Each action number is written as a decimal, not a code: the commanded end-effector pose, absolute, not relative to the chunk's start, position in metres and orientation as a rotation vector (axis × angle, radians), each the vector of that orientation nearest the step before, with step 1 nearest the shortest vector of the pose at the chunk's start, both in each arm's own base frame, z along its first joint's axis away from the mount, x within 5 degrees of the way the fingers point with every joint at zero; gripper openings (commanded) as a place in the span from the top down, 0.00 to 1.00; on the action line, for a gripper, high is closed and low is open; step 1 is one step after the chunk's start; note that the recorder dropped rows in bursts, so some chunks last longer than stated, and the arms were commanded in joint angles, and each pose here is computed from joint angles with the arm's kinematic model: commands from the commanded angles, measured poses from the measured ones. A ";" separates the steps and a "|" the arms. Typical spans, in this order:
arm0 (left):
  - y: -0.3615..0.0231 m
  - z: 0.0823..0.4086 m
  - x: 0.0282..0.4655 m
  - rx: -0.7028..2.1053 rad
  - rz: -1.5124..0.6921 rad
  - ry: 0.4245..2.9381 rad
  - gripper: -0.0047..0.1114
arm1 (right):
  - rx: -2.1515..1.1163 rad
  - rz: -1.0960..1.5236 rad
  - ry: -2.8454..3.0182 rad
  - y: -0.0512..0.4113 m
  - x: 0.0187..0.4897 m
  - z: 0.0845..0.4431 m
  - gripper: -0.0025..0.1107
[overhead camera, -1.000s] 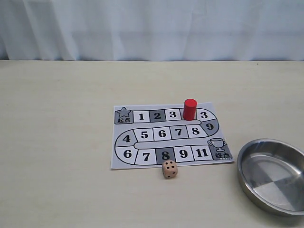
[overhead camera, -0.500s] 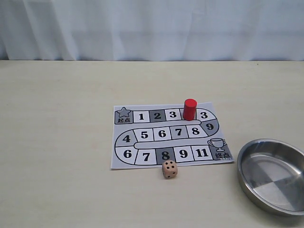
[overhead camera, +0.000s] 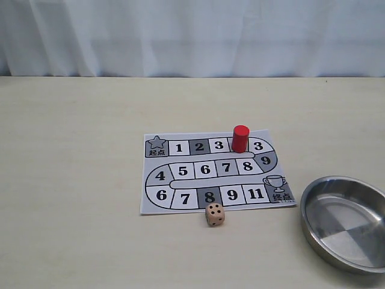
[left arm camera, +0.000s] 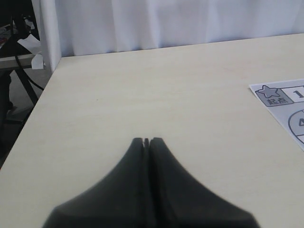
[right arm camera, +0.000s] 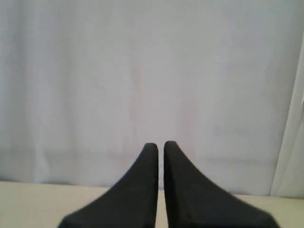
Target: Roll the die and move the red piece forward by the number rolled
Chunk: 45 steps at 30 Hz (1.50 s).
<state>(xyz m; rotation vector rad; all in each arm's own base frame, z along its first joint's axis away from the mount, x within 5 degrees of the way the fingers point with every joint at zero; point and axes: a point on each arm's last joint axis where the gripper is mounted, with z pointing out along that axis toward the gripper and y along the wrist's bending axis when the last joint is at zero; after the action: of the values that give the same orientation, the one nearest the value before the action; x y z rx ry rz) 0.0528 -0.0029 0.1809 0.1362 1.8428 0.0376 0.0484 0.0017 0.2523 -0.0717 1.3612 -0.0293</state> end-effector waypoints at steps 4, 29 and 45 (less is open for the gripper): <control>-0.003 0.181 0.053 0.128 0.029 1.833 0.96 | -0.141 -0.077 1.532 0.003 0.056 0.208 0.94; -0.003 0.181 0.053 0.128 0.029 1.833 0.96 | -0.116 -0.032 1.612 0.003 0.056 0.201 0.94; -0.003 0.181 0.053 0.128 0.029 1.833 0.96 | -0.114 -0.034 1.596 0.003 0.056 0.203 0.94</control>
<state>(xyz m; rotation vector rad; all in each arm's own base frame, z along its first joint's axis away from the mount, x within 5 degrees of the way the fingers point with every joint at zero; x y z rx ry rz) 0.0528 -0.0029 0.1809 0.1362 1.8428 0.0376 0.0566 0.0032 0.2019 -0.1177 1.6117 -0.0373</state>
